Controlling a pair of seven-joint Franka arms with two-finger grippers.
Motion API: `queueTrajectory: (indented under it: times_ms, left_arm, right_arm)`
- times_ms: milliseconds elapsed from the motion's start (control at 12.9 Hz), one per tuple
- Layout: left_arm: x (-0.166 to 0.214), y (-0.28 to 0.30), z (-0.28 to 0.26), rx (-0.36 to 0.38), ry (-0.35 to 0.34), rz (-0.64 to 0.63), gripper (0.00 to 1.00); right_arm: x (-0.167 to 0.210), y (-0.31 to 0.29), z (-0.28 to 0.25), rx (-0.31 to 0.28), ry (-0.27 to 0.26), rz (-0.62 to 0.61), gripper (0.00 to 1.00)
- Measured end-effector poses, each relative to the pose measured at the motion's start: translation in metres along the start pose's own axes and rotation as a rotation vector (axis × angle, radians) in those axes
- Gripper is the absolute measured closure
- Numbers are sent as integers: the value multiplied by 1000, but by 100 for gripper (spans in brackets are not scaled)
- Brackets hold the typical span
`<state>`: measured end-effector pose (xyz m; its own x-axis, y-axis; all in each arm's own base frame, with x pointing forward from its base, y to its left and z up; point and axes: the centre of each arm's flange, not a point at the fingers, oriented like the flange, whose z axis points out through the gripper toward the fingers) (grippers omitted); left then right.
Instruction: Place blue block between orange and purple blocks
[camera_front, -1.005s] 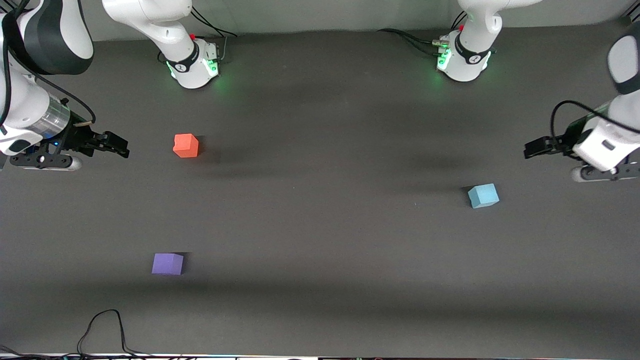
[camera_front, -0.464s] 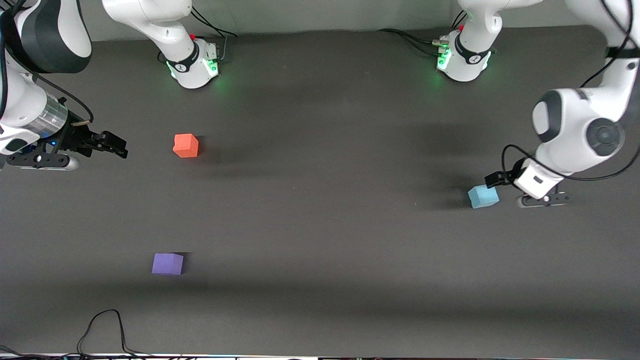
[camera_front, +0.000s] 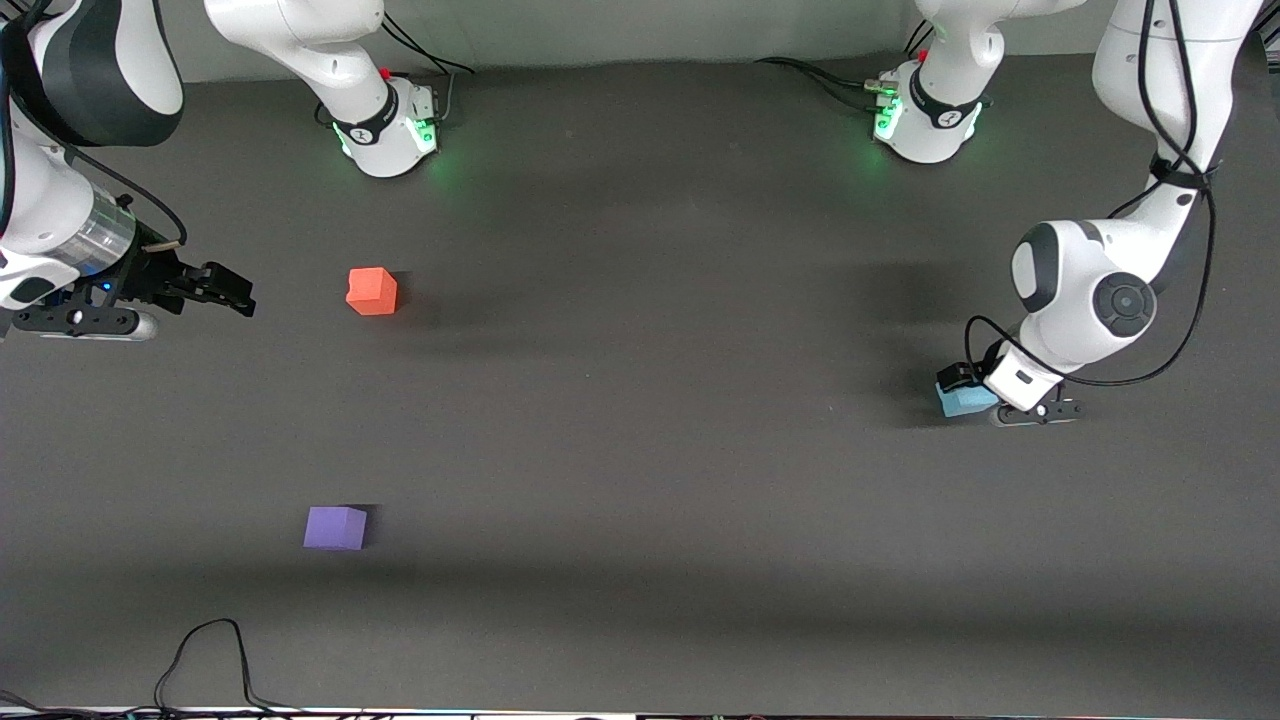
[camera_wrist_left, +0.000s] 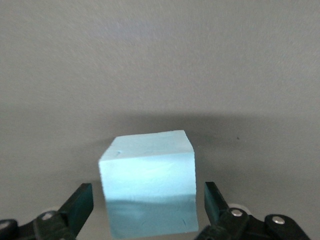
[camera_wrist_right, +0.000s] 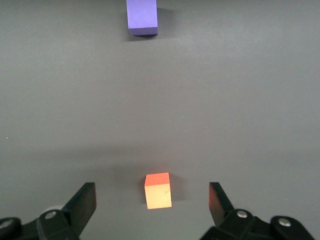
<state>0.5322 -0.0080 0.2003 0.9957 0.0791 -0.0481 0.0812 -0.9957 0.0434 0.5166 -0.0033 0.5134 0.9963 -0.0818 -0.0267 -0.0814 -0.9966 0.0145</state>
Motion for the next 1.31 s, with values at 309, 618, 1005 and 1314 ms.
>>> queueTrajectory:
  times_ms: [309,618,1005,1314]
  left_arm:
    - [-1,4,3,0,-4,7,1]
    - [0,5,3,0,1,11,18]
    - [3,7,-14,0,25,13,40]
    - [-9,13,-138,16,-9,24,44]
  right_arm:
    - [0,0,-1,0,2,0,0]
    - [1,2,-3,1,7,3,0]
    - [2,10,-5,4,11,19,0]
    - [4,16,-13,6,23,29,0]
